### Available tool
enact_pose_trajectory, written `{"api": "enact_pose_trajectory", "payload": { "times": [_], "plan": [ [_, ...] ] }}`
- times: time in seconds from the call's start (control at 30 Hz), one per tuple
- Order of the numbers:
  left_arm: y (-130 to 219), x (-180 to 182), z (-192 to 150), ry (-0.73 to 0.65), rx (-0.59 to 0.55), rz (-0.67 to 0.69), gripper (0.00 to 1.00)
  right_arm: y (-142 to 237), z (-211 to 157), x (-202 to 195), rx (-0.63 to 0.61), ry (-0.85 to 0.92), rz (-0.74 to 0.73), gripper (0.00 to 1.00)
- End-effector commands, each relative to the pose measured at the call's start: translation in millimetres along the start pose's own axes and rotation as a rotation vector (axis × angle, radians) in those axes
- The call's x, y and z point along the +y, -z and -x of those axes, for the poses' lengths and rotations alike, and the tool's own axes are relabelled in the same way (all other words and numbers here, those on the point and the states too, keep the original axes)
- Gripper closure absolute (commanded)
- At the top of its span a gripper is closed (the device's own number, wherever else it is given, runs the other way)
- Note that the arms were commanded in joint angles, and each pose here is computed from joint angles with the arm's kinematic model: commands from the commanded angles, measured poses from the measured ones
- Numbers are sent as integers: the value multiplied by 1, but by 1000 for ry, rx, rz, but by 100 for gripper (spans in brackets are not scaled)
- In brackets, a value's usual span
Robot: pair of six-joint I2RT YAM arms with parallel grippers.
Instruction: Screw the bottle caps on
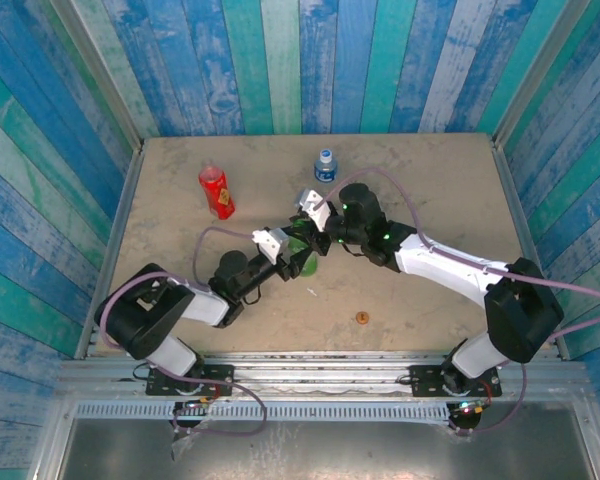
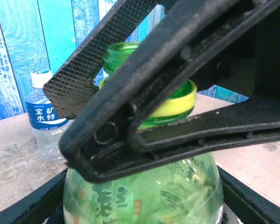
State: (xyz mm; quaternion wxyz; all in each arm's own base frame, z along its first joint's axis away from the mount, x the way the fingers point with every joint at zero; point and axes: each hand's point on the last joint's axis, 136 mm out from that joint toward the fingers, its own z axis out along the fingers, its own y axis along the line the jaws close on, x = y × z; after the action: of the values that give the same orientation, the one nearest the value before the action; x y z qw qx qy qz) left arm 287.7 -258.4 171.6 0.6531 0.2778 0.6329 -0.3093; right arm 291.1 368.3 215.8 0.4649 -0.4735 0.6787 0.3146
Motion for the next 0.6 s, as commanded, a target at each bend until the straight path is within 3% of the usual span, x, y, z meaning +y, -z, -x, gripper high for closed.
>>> {"api": "enact_pose_trajectory", "payload": {
  "times": [0.0, 0.2, 0.27, 0.37, 0.43, 0.57],
  "plan": [
    [-8, 4, 9, 6, -46, 2, 28, -3, 3, 6, -8, -7, 20, 72],
    [-12, 6, 6, 5, -41, 4, 32, -4, 2, 7, -11, -19, 23, 72],
    [-13, 6, 5, 4, -39, 4, 39, -3, 2, 6, -10, -21, 19, 71],
    [-11, 6, 4, 0, -31, 2, 42, 0, 5, 5, -16, -19, 10, 68],
    [-10, 5, 4, -6, -23, -2, 42, 3, 10, 4, -26, -19, -2, 61],
    [-4, 4, 3, -18, -12, -7, 43, 15, 25, 2, -65, -24, -36, 32]
  ]
}}
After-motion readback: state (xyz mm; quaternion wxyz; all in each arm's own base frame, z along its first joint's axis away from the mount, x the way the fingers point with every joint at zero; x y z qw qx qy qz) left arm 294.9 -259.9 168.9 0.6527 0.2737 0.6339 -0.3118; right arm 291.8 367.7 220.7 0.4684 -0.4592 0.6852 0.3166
